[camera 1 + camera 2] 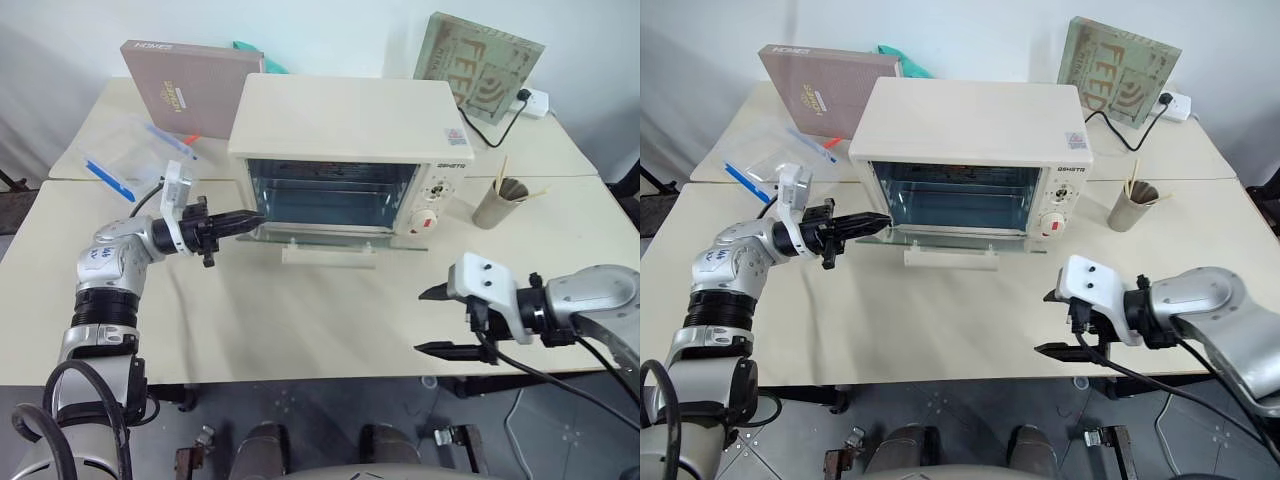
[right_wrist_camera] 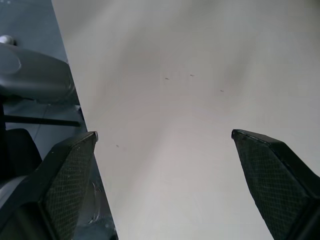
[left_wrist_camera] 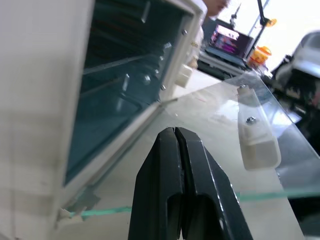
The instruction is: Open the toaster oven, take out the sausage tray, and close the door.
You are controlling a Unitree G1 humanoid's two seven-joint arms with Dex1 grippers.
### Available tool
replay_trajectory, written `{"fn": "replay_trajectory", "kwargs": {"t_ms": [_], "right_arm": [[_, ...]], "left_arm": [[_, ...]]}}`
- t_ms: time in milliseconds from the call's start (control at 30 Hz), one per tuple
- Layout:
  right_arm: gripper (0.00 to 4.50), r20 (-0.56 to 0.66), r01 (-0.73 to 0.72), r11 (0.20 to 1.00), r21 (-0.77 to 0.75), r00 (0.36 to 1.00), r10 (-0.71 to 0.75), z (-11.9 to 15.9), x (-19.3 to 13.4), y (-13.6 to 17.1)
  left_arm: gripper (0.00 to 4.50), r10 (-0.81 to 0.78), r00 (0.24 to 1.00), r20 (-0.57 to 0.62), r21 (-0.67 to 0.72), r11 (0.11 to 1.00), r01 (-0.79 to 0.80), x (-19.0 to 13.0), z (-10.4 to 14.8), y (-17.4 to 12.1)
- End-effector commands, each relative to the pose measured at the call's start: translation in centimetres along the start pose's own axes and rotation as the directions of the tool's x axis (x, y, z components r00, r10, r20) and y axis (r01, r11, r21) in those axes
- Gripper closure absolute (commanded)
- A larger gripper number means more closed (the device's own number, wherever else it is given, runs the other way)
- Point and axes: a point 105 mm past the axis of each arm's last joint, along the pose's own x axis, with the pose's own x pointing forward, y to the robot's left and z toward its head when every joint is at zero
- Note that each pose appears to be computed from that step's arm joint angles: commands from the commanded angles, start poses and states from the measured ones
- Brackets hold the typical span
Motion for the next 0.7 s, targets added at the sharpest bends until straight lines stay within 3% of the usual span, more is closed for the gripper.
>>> {"fn": "replay_trajectory", "kwargs": {"t_ms": [33,267,400,633,700], "right_arm": [[0.0,0.008,0.042,0.998,-0.041,0.999,-0.042,1.3,-2.5,-0.3],[0.0,0.012,0.079,0.987,-0.137,0.997,-0.079,3.1,-3.2,-1.1],[0.0,0.165,0.148,0.962,-0.229,0.98,-0.111,7.0,-0.9,-1.9],[0.0,0.279,0.269,0.895,-0.356,0.945,-0.173,10.7,3.9,-3.2],[0.0,0.278,0.349,0.84,-0.416,0.928,-0.248,11.2,5.3,-4.1]], "left_arm": [[4.49,-0.026,0.998,-0.06,0.028,0.999,0.028,-0.1,-0.5,-0.5],[4.49,-0.044,0.985,-0.165,0.019,0.999,0.048,0.2,-2.4,-0.7],[4.49,-0.046,0.968,-0.247,0.025,0.998,0.054,0.4,-4.1,-0.8],[4.49,-0.077,0.924,-0.374,-0.003,0.997,0.082,0.1,-6.7,-1.5],[4.49,-0.084,0.918,-0.387,-0.001,0.996,0.09,0.1,-7.1,-1.7]]}}
